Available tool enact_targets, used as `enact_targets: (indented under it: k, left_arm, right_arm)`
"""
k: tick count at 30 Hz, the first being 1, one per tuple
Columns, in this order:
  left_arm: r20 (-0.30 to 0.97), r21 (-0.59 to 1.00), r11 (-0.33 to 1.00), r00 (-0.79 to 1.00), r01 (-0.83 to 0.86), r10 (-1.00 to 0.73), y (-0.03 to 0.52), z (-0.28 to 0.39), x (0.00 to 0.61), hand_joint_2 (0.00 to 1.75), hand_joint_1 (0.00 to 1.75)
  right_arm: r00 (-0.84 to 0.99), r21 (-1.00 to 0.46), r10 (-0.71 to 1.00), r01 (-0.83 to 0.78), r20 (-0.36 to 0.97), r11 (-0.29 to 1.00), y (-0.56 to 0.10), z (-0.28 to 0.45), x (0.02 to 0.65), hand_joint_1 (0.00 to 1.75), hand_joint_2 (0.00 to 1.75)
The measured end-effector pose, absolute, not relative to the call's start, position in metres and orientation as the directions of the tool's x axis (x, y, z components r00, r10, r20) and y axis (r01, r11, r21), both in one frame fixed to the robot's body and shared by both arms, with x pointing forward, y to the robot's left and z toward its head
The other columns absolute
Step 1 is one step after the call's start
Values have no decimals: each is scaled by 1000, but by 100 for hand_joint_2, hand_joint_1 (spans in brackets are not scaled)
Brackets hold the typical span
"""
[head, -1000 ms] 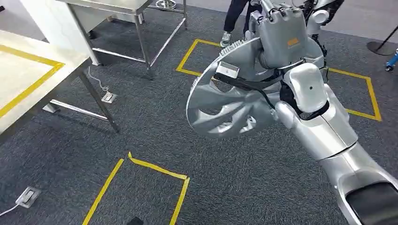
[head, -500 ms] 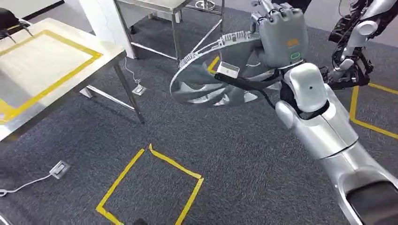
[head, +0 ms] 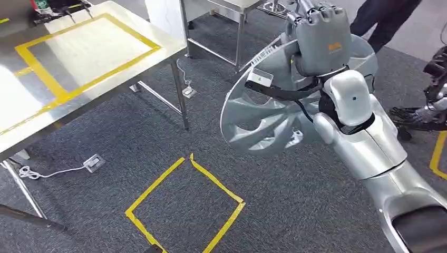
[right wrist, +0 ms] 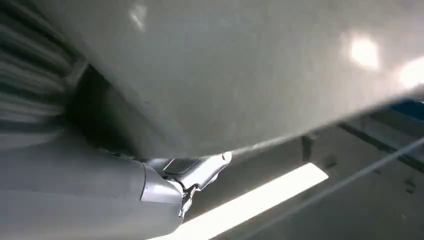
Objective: Take the parts from the cabinet and place them on the table.
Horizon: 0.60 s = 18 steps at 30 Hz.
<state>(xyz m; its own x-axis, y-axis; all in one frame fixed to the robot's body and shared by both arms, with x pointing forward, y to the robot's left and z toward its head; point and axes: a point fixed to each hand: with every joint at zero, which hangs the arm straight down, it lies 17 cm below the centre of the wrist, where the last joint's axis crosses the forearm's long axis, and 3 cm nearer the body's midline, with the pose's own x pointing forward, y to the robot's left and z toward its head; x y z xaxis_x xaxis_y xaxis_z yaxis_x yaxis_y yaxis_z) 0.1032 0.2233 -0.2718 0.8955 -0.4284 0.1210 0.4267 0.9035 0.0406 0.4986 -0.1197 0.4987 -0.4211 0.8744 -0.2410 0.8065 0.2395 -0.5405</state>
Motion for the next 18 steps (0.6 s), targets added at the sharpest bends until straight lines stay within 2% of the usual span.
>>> enact_targets:
  k: [18]
  left_arm:
    - [120, 37, 903, 895, 428, -429, 221, -272, 101, 175, 0]
  right_arm:
    - [-421, -547, 874, 804, -244, 234, -121, 494, 499, 175, 175]
